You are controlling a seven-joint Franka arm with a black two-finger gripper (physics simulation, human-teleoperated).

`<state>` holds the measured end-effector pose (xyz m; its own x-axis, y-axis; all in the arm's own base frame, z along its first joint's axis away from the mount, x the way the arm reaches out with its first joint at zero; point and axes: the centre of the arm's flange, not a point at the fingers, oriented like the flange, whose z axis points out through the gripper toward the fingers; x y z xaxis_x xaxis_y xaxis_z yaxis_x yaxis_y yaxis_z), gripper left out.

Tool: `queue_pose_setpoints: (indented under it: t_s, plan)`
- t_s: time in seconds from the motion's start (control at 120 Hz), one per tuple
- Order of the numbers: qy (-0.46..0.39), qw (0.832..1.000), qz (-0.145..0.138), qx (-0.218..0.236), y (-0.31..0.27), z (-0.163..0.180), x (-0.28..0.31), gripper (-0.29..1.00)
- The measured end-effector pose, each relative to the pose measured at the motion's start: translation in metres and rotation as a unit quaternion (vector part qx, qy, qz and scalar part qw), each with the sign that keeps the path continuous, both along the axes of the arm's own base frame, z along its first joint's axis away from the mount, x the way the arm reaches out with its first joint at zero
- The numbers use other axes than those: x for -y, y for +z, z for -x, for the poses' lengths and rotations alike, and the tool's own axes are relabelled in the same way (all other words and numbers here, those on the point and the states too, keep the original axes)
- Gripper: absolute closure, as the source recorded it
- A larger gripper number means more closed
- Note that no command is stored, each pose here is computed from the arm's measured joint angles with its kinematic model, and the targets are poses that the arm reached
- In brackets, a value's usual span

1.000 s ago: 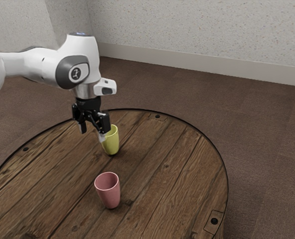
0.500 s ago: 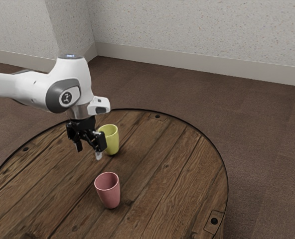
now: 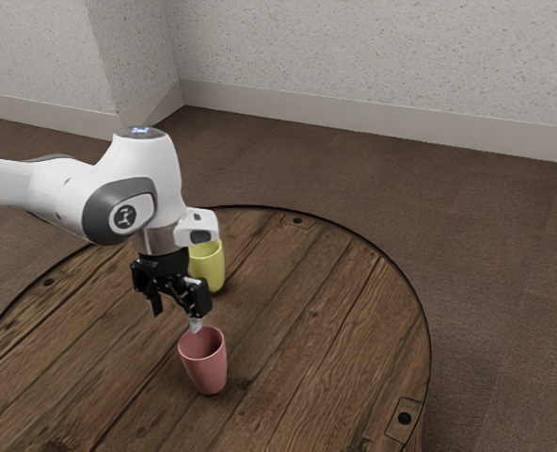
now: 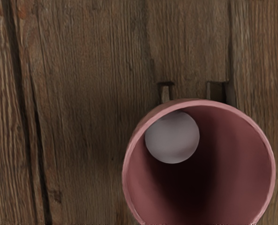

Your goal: Place the right cup onto the left cup

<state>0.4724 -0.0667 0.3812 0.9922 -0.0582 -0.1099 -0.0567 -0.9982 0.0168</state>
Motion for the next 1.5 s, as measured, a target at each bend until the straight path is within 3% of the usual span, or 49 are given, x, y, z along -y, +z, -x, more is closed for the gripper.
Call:
queue_pose_setpoints:
  t_s: [0.517,0.758,1.5]
  plan:
    - [-0.036,0.999,-0.007,-0.009,-0.02,0.007,0.061,0.05]
    - [-0.037,0.999,-0.006,-0.007,-0.027,-0.019,0.08,0.05]
    - [-0.012,0.999,-0.008,-0.028,-0.057,-0.016,0.07,0.05]
